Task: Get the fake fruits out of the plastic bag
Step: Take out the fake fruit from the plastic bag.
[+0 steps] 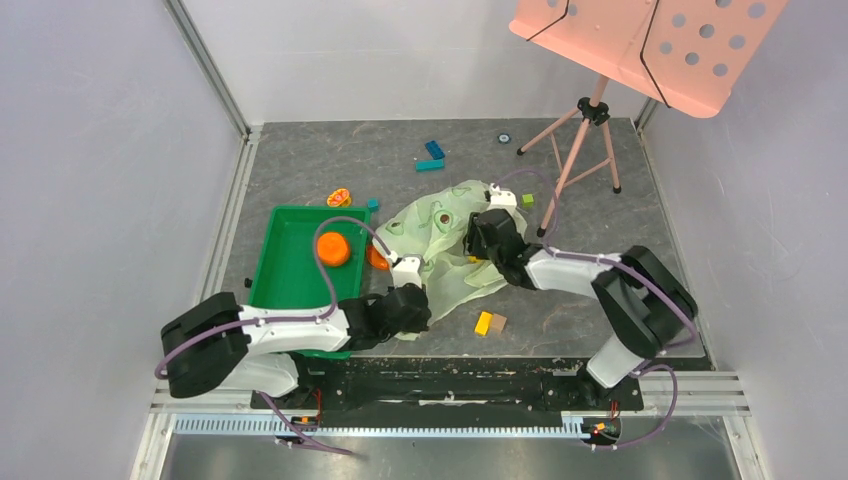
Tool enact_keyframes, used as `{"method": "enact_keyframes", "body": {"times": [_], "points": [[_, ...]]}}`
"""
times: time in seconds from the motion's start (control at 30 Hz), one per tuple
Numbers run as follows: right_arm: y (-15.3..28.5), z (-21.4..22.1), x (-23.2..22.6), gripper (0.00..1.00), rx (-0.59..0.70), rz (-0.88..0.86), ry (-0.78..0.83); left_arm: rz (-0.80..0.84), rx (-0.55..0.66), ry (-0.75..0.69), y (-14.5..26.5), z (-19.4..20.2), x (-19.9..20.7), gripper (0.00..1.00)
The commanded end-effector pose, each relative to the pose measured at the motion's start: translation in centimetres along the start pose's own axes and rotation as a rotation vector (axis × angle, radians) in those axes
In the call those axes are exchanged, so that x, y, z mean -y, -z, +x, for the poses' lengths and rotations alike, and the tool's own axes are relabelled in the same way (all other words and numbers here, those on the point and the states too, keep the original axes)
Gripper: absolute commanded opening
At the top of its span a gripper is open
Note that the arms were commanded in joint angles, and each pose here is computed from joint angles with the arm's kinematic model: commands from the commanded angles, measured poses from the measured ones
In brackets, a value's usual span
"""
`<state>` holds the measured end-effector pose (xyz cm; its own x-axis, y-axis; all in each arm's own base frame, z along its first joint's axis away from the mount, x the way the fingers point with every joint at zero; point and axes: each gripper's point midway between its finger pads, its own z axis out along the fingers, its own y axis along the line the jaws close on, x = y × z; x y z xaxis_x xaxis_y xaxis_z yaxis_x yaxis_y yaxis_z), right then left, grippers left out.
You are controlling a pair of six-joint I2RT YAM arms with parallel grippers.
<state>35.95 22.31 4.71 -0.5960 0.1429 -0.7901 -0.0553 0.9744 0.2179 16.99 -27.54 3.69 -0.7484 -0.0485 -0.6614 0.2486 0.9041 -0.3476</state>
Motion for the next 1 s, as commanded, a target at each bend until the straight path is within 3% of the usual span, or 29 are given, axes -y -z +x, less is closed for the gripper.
{"method": "enact_keyframes", "body": {"times": [0.0,0.17,0.33,0.5,0.97], "points": [[2.8,-0.7,-1.3,0.23,0.020,-0.144,0.032,0.117,0.033,-0.007,1.7,-1.9,2.7,0.06],[6.2,0.0,-5.1,0.27,-0.010,-0.433,0.074,0.230,0.052,-0.012,3.8,-3.7,5.3,0.12],[9.6,-0.7,-7.8,0.29,0.007,-0.629,0.036,0.269,0.053,-0.020,4.9,-4.6,6.3,0.31],[11.3,0.3,-9.0,0.30,-0.048,-0.733,0.042,0.293,0.068,0.029,5.6,-5.1,6.7,0.50],[16.8,4.0,-7.3,0.30,-0.038,-0.901,0.162,0.383,0.180,0.240,10.2,-9.1,7.5,0.72]]}}
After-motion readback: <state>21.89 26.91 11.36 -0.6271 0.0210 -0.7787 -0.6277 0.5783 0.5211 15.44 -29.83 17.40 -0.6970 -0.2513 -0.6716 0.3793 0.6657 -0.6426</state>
